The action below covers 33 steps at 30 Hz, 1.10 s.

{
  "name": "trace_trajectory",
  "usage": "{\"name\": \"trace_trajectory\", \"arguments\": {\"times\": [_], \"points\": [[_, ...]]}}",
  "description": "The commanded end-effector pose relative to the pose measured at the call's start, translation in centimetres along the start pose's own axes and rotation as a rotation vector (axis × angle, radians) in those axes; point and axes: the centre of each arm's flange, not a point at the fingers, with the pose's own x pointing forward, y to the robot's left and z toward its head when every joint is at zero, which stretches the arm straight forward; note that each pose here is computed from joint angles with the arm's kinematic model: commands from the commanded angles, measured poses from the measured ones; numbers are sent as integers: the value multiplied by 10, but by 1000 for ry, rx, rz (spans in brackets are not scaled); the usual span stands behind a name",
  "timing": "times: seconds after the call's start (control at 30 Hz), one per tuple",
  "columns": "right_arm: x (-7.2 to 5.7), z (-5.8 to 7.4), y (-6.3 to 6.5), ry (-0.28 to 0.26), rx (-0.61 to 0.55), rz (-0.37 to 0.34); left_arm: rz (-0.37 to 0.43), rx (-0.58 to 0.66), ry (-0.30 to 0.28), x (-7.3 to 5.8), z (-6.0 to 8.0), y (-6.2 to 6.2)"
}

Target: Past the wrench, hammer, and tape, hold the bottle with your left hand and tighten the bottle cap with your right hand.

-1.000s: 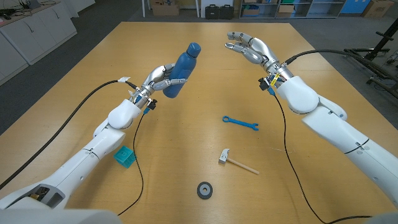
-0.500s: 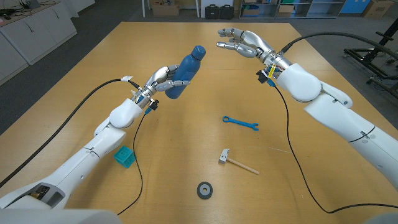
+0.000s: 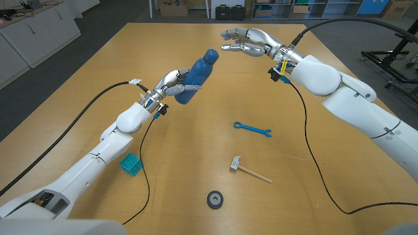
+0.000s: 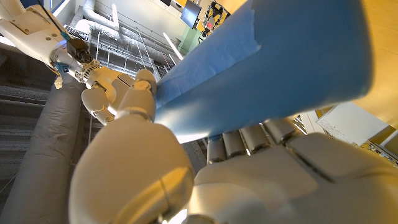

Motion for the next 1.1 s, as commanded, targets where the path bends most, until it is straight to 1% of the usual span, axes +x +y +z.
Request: {"name": "trace_trajectory", "arguments": {"times": [0.03, 0.27, 0.5, 0.73, 1.1], "points": [[2, 14, -6, 25, -98, 55, -5, -15, 2, 4, -3, 1], [3, 21, -7, 50, -143, 69, -8, -15, 1, 5, -4, 1], [8, 22, -8, 73, -158, 99, -18, -14, -5, 8, -3, -1], [12, 23, -7, 82, -167, 113, -24, -14, -5, 10, -3, -1], [13, 26, -7, 74, -174, 121, -29, -18, -10, 14, -5, -4]]}}
